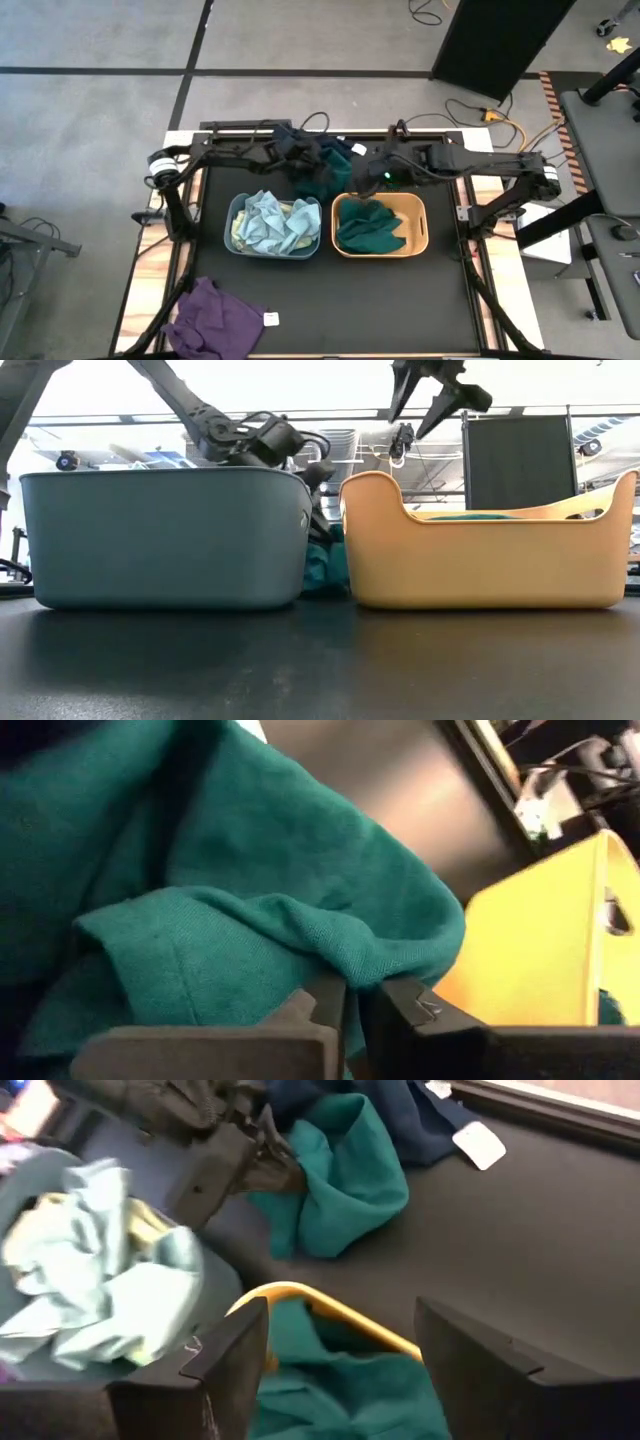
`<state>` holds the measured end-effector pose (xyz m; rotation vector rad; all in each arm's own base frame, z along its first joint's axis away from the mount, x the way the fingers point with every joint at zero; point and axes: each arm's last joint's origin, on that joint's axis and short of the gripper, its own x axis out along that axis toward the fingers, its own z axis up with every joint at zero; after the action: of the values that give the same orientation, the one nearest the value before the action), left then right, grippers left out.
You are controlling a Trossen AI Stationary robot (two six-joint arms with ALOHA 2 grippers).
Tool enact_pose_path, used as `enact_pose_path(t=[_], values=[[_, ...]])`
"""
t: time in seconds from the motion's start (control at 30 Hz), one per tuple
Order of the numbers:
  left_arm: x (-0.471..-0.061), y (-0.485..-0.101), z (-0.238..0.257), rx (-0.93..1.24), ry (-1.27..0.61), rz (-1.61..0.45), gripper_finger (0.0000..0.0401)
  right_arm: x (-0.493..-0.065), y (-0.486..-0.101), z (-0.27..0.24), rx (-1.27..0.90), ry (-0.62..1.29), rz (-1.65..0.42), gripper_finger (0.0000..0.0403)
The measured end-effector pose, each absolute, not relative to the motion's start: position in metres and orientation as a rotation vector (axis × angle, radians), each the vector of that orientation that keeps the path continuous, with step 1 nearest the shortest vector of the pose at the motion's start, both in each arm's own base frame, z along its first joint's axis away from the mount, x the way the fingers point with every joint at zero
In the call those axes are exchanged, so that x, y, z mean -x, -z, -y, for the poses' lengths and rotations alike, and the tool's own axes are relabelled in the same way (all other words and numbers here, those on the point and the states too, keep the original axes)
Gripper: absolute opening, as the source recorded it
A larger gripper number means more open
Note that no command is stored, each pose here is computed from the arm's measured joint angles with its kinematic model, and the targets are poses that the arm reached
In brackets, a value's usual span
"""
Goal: Sort towels by color in basket
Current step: Put the dark green towel into the yellow bin
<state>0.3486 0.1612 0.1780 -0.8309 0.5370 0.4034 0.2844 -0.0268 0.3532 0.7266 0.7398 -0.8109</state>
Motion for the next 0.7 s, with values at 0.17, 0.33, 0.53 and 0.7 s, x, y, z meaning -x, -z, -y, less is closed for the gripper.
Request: enact_pose_path(t=[0.17,0.33,0.53,0.7], values=[[-0.364,-0.183,-0.167,0.758,-0.392,-0.614,0.0058,-0.296,-0.336,0.058,-0.726,0.806,-0.843,0.0238],[-0.361,-0.205,-0.167,0.606,-0.4,-0.797,0.0136,-0.309,-0.308,0.091,-0.839,0.793,-0.96,0.0238],[-0.326,-0.267,-0.152,0.406,-0.369,-0.903,0.021,-0.33,-0.268,0.128,-0.932,0.868,-0.983,0.0238],[-0.274,-0.314,-0.131,0.322,-0.473,-0.849,0.0236,-0.357,-0.231,0.15,-0.965,0.839,-0.936,0.0237]])
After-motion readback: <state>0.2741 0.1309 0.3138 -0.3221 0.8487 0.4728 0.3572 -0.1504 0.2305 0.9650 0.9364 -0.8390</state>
